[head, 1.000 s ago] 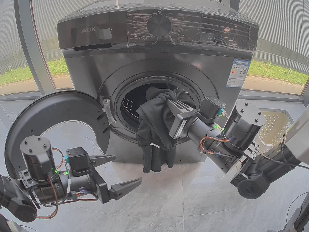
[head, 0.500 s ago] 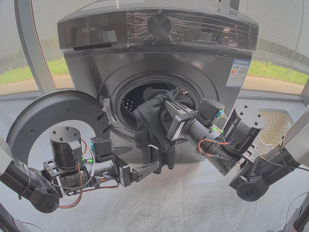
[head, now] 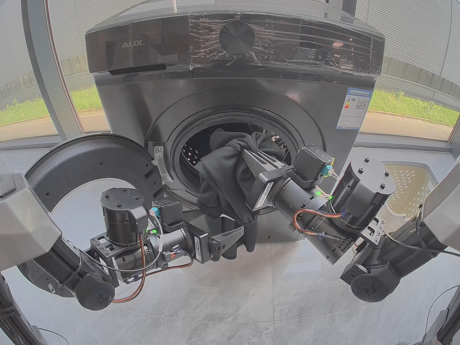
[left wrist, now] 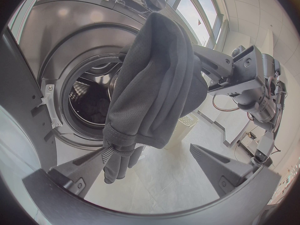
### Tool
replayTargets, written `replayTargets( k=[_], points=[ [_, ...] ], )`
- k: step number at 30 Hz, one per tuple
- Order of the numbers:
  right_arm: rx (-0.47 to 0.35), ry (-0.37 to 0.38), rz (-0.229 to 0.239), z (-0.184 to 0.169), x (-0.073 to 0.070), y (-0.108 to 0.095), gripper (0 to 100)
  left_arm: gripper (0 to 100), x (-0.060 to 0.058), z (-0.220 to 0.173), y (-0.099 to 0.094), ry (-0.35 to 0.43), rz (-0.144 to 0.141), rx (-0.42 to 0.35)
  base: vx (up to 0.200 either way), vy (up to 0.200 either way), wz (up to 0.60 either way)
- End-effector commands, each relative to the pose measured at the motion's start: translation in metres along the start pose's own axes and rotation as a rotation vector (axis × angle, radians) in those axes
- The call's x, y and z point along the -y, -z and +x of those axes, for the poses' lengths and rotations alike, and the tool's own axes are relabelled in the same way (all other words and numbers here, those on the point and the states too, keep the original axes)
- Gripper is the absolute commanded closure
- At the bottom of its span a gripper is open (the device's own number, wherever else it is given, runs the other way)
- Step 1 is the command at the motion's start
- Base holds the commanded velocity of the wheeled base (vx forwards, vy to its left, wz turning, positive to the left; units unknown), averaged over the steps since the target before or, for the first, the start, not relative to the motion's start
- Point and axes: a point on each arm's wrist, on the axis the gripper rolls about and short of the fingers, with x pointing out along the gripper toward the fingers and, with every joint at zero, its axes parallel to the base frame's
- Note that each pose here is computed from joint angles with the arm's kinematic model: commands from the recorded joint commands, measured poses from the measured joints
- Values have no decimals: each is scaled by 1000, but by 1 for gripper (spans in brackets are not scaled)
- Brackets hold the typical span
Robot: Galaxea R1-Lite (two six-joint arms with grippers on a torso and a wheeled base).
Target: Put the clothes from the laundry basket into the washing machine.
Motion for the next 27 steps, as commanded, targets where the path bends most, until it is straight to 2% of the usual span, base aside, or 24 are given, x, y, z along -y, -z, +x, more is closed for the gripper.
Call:
replayTargets(
  k=[1,2,3,7,11,20,23,26,27],
  points=[
    [0,-2,0,0,0,0,100,0,-1,6,2,1,0,-2,0,0,0],
    [-1,-1,2,-1,0,1,100,0,-1,7,1,2,1,6,0,0,0],
    [-1,-1,2,-1,0,1,100,100,-1,9,1,1,0,9,0,0,0],
    [0,-2,0,-2,0,1,100,100,-4,18,-2,-16,8,75,0,0,0],
    [-3,-4,2,-4,-1,2,100,100,-6,26,-2,-31,4,109,0,0,0],
    [-10,1,-1,-5,1,3,100,100,3,11,-11,6,18,173,0,0,0],
    [-11,3,-1,-4,2,4,100,100,6,0,-6,17,14,145,0,0,0],
    [-9,4,-1,-4,2,3,100,100,3,-2,4,-2,10,107,0,0,0],
    [-9,4,-1,-4,2,3,100,0,3,-2,4,-2,10,107,0,0,0]
  ],
)
